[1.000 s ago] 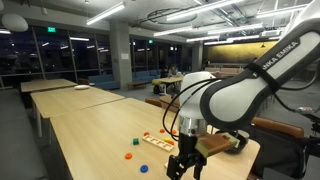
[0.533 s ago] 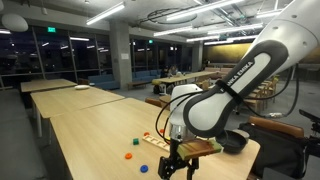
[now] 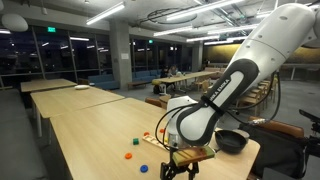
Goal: Pick up the orange object and put it on the wooden object
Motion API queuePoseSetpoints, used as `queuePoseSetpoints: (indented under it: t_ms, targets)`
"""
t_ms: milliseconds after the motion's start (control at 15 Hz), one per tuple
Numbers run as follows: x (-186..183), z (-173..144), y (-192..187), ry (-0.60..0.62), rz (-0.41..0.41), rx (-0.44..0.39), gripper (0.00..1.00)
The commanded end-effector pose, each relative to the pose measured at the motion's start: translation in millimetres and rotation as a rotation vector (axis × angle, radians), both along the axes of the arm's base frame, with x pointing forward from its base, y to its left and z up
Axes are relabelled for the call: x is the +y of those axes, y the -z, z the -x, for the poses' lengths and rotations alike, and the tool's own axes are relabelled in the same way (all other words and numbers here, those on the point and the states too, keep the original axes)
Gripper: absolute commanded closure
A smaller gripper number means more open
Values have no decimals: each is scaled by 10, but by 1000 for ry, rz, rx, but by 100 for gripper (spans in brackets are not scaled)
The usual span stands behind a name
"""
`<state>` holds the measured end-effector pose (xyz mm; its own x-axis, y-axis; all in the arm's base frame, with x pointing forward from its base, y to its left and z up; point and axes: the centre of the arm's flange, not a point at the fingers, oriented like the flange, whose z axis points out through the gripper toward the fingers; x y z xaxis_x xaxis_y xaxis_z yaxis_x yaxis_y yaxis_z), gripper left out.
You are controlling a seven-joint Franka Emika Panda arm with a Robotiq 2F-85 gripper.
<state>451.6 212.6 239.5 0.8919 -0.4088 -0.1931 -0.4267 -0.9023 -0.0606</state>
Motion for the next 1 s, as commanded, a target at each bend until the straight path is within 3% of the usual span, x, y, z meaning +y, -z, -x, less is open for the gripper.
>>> queuePoseSetpoints:
  t_ms: [0,933]
  targets:
    - [90,-106,129,18,19,12,0]
    - [-144,18,464,58,29,77,0]
